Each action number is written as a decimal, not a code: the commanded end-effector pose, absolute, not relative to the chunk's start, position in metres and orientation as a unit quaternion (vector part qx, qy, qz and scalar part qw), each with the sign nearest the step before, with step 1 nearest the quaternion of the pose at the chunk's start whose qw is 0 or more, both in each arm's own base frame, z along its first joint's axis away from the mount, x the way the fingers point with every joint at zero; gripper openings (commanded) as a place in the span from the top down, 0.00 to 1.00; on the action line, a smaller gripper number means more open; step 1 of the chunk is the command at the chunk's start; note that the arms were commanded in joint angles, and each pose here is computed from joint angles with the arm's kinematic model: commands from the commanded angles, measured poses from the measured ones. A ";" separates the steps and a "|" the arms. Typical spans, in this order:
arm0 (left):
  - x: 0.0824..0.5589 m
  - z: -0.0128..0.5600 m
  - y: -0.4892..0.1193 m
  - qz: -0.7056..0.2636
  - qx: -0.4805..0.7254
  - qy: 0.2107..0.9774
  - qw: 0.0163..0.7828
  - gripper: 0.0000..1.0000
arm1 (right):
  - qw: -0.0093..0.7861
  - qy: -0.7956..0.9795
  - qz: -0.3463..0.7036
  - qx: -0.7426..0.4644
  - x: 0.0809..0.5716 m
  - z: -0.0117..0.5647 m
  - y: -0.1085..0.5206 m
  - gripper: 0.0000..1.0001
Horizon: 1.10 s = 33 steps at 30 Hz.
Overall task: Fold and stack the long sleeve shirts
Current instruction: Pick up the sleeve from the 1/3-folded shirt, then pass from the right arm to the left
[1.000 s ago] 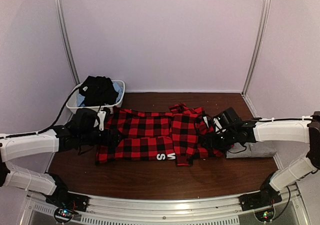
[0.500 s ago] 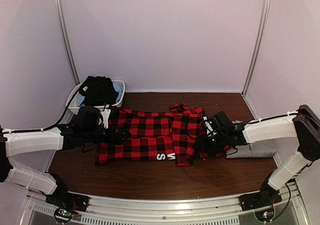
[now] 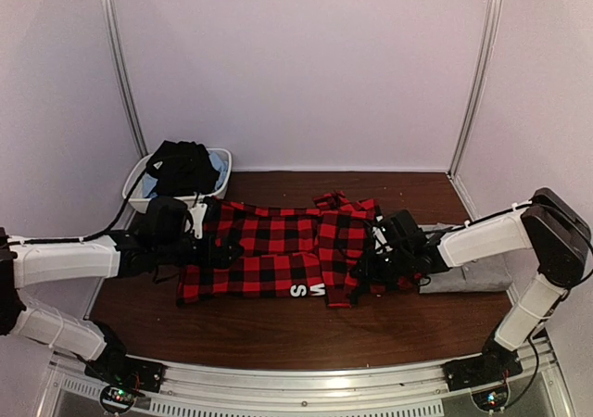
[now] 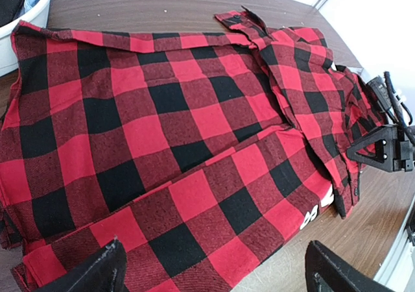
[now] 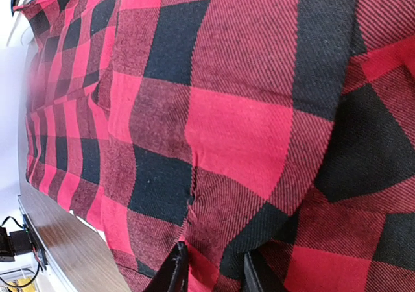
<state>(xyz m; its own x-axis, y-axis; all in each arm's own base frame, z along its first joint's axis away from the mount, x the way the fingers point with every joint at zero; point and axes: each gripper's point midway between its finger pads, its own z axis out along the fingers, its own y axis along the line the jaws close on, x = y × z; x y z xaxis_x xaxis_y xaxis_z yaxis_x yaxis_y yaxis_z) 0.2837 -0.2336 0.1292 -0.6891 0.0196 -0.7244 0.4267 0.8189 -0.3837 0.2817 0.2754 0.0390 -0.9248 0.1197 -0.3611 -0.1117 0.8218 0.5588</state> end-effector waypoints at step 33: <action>0.244 0.175 -0.406 -0.620 0.280 0.682 0.270 0.13 | 0.259 0.748 0.611 0.018 0.305 0.215 0.351 1.00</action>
<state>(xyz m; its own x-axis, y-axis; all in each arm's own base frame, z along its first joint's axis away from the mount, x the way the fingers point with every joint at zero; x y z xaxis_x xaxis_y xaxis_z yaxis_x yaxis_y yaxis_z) 0.2539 -0.3842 0.1449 -0.7309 0.0702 -0.6788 0.6733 0.2361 -0.7006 0.3081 0.3460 0.1799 -0.8788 0.3251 -0.3493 -0.2316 0.3494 0.9079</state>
